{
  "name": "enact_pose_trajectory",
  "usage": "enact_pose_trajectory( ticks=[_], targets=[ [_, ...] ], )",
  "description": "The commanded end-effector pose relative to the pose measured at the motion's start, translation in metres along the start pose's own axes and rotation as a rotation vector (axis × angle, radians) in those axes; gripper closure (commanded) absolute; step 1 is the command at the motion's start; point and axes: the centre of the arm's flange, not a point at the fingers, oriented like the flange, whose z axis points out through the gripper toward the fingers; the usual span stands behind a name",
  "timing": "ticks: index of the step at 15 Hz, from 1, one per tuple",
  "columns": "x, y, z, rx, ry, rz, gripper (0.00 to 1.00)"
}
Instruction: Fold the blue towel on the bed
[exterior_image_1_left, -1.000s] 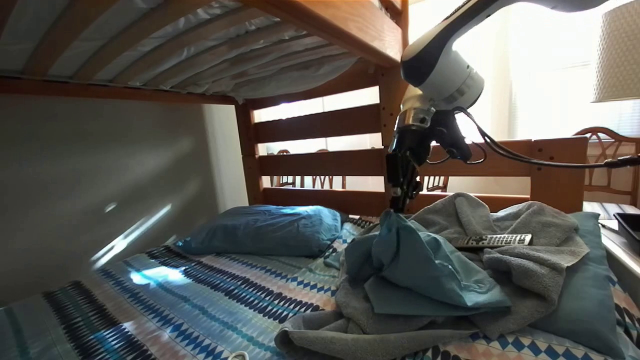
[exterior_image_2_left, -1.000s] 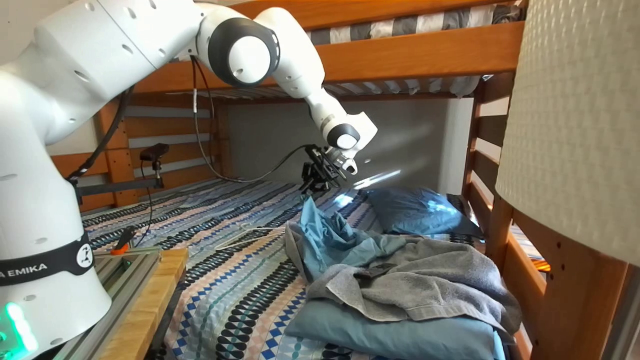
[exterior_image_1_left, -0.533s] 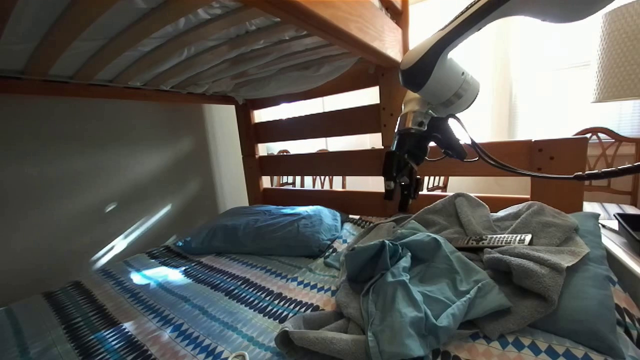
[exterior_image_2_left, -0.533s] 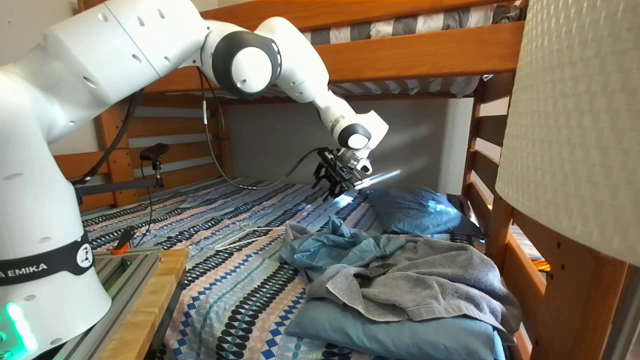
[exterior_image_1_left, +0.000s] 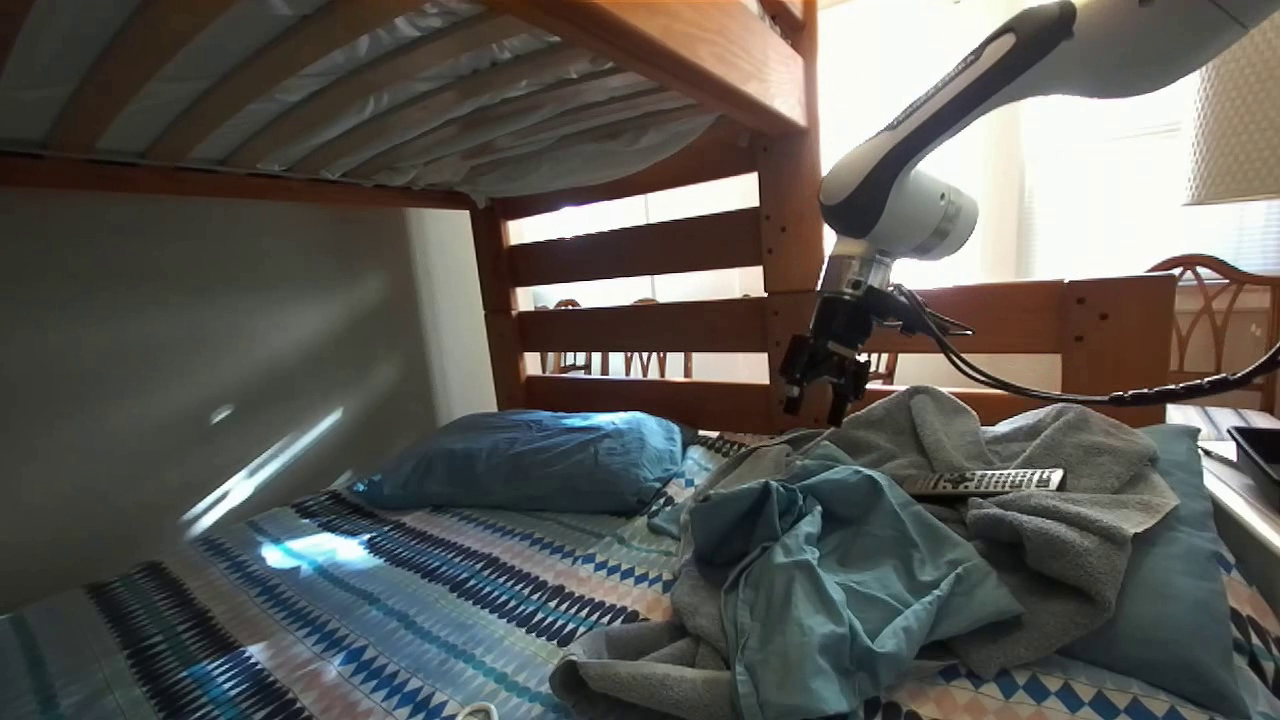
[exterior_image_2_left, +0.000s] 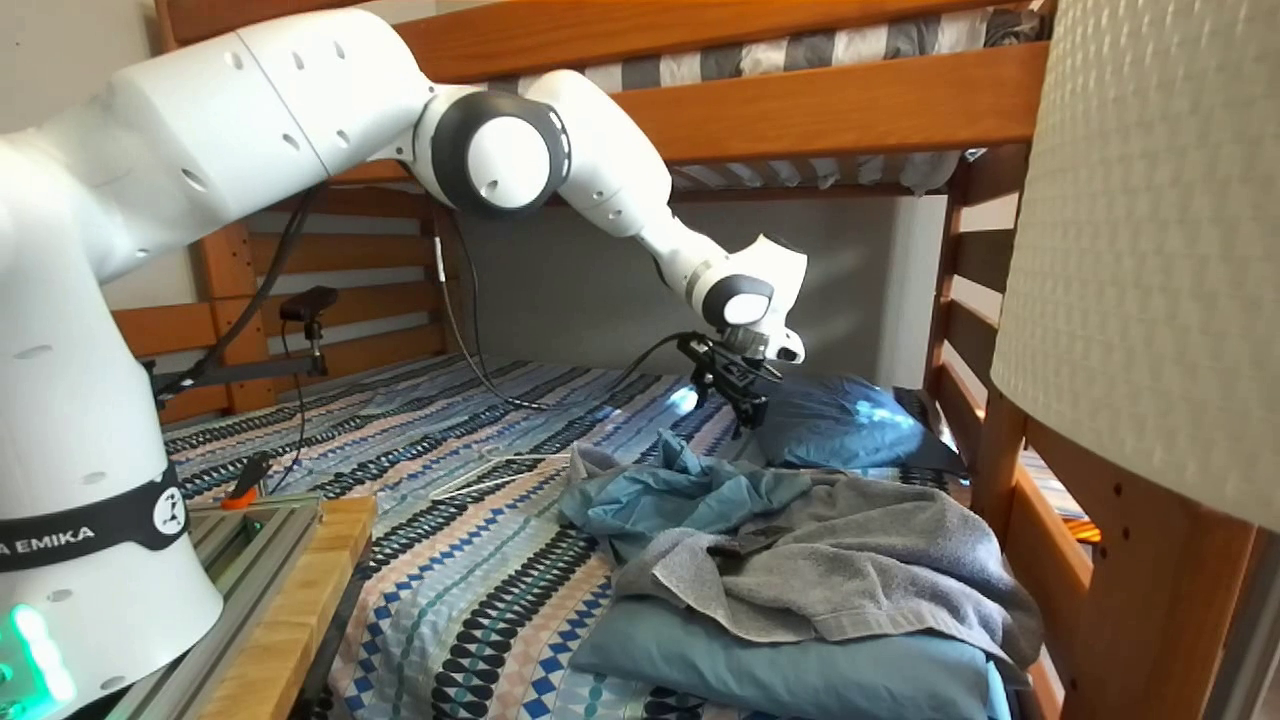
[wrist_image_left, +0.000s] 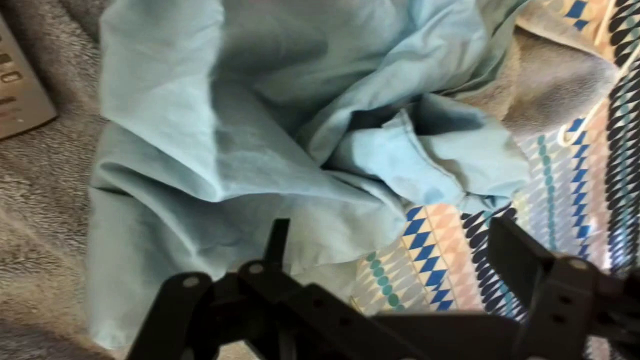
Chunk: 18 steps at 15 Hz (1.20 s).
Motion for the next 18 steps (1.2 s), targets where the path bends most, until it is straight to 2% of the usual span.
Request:
enact_pose_trajectory(
  ticks=[1,5,9,15,17,18],
  targets=[
    [0.023,0.019,0.018,-0.068,-0.016,0.047,0.00],
    [0.031,0.034,0.034,-0.165,-0.006,0.010,0.00],
    [0.039,0.043,0.051,-0.191,0.002,-0.047,0.00],
    [0.054,0.056,0.064,-0.230,0.029,-0.064,0.00],
    [0.059,0.062,0.064,-0.254,0.035,-0.071,0.09],
    [0.061,0.065,0.064,-0.251,0.040,-0.072,0.26]
  ],
)
